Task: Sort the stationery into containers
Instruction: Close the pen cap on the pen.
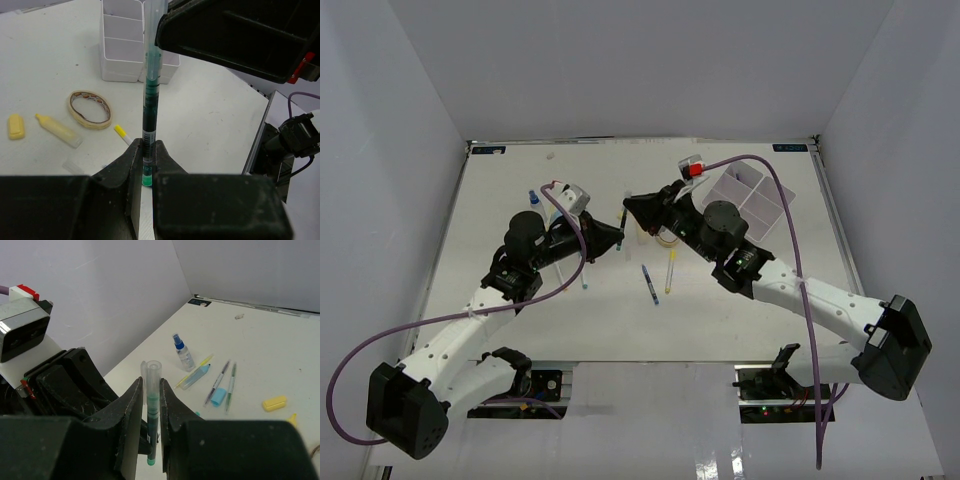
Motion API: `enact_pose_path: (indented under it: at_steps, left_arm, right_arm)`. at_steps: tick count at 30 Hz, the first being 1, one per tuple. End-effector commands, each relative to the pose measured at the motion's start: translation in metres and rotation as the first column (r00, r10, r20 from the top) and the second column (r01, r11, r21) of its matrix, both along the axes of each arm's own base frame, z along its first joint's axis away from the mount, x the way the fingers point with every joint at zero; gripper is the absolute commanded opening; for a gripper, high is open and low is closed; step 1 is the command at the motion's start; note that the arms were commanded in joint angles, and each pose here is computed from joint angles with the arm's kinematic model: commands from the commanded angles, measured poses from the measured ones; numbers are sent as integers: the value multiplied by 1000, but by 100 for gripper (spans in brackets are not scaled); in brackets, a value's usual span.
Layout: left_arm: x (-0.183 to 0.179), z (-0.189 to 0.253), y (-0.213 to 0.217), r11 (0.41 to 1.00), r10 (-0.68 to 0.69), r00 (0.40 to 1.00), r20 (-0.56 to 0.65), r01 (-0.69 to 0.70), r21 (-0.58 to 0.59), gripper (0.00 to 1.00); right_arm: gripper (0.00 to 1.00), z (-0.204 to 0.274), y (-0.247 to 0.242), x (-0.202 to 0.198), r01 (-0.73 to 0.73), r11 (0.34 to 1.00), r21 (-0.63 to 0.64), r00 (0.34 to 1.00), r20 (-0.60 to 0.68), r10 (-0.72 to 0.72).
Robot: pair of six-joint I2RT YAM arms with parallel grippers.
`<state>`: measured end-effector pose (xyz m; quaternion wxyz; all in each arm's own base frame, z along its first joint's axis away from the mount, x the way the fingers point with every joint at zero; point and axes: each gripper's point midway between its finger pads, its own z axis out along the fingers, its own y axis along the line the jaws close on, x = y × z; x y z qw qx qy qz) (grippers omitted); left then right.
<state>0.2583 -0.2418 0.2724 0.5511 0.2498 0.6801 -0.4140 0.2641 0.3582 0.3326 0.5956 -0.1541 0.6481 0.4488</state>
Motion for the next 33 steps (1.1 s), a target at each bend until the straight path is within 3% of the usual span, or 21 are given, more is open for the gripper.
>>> enact_pose_path:
  at_steps: [1,7,17,26,33]
  left_arm:
    - [-11,110,12,985,51,925,376,16,-173,0]
    - [-15,71,11,994,10,947,322,25,-105,0]
    - [-15,62,11,997,-1,948,317,27,-78,0]
    - [-11,59,12,997,18,955,296,5,-78,0]
    - [-7,55,11,997,27,959,282,-6,-72,0]
  right_arm:
    - [12,-129,0,-48,-199,918,-344,954,-283,101]
    - [13,-114,-2,-41,-162,925,-344,968,-236,82]
    - [23,-93,-6,-31,-100,941,-323,981,-190,39]
    - [41,-54,-24,-24,-10,962,-274,994,-111,-21]
    - [59,-32,-34,-36,-31,967,-253,997,-73,13]
